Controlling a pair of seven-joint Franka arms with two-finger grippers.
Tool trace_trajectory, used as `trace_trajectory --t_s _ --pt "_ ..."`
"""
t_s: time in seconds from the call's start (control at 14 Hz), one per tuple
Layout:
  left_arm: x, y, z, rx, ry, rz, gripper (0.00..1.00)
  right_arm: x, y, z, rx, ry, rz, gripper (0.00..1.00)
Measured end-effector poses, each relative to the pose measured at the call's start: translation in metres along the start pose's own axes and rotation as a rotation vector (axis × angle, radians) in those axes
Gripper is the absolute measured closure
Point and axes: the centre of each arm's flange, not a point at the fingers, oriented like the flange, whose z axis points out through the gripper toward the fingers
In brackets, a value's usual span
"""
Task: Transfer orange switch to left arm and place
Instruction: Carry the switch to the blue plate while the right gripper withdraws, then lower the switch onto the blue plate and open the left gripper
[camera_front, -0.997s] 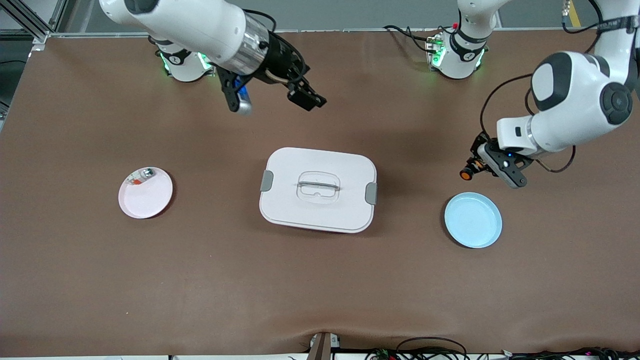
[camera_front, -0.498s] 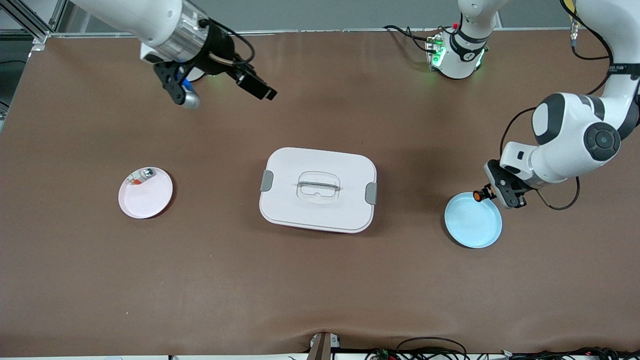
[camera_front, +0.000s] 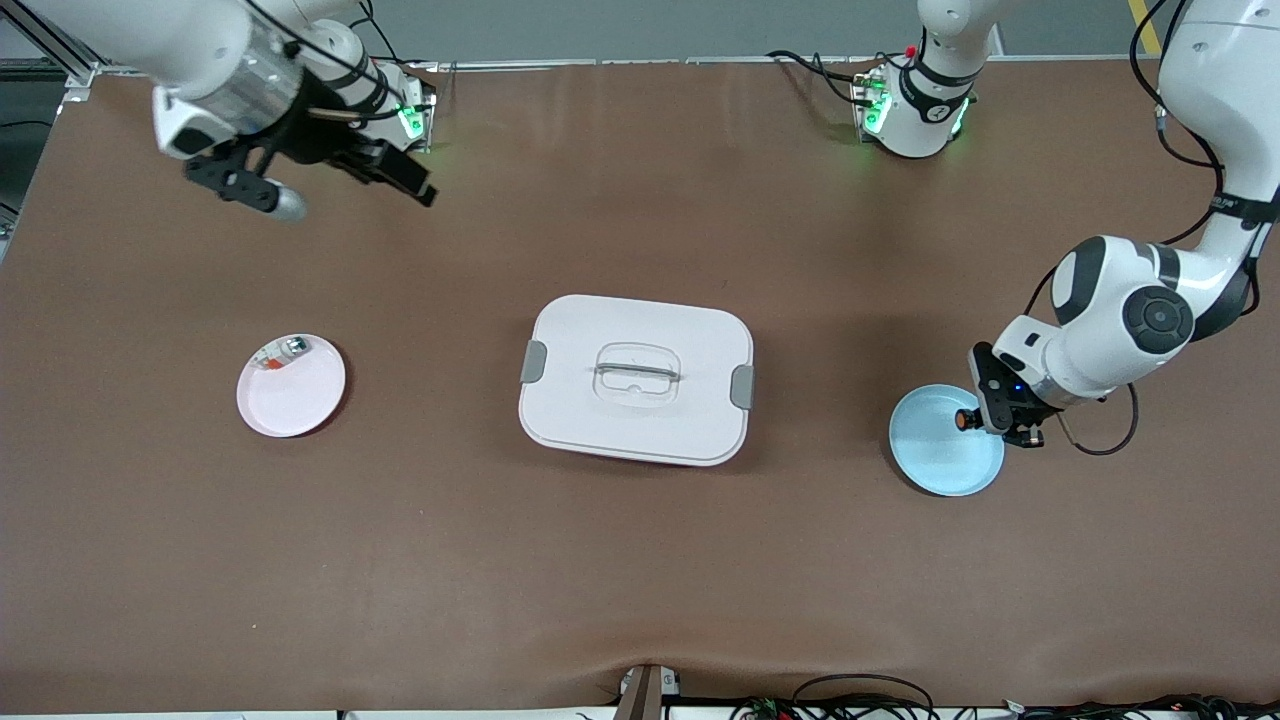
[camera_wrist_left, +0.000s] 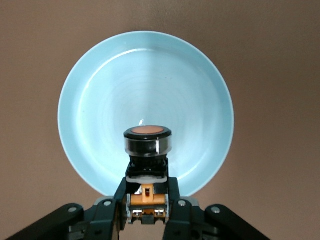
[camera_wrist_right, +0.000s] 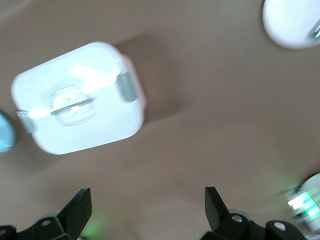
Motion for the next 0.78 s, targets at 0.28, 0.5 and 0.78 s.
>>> trace_trajectory --t_s 0.28,0.5,0.78 --pt "0.005 0.0 0.02 0.02 0.014 0.05 0.67 0.046 0.065 -0.017 -0.082 0.07 -0.203 0.0" --pt "0.007 0.001 0.029 0.017 0.02 0.061 0.67 0.077 0.116 -0.034 -0.147 0.118 -0.303 0.0" --pt "0.009 0.001 0.034 0.036 0.008 0.103 0.67 0.094 0.149 -0.057 -0.177 0.162 -0.316 0.0"
